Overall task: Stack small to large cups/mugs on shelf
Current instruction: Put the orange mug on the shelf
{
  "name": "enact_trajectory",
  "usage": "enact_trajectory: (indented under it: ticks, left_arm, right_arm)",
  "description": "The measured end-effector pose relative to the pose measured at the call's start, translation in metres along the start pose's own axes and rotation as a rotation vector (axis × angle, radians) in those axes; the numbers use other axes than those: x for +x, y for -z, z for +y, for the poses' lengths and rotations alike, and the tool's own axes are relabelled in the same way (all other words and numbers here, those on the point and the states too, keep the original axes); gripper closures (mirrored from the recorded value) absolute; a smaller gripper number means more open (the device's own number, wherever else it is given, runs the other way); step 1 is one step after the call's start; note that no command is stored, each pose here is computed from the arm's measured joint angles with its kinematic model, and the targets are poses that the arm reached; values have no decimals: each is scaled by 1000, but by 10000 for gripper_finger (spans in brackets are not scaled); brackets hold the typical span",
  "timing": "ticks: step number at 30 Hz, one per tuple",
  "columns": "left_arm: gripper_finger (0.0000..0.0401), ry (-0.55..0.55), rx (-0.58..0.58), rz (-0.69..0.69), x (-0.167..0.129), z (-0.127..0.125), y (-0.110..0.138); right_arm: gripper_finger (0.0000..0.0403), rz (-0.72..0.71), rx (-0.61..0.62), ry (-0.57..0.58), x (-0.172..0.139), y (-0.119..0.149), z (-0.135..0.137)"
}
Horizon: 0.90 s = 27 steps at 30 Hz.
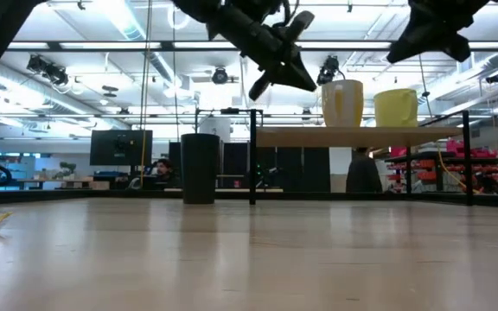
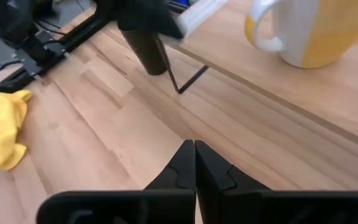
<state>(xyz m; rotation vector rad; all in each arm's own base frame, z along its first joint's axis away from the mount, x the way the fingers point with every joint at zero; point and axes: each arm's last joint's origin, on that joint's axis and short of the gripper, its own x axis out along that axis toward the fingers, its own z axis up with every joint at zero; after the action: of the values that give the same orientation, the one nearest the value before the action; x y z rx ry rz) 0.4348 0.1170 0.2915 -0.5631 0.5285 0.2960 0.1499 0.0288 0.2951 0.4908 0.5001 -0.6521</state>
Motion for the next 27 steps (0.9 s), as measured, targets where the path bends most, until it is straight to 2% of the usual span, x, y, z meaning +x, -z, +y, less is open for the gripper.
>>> enact_trajectory:
  ticks: [6, 13, 15, 19, 27]
  left_arm:
    - [389, -39, -64, -48, -7, 27, -20]
    - [389, 33, -79, -81, 10, 18, -16]
    - [385, 15, -94, -42, 13, 21, -11]
    - [392, 14, -115, -58, 22, 25, -9]
    - [385, 38, -114, -135, 30, 21, -20]
  right_arm:
    - [400, 1, -25, 5, 0, 1, 0]
    - [402, -58, -38, 49, 0, -1, -1]
    - [402, -71, -34, 56, 0, -2, -1]
    - [402, -80, -34, 62, 0, -2, -1]
    - [402, -146, 0, 103, 0, -4, -2]
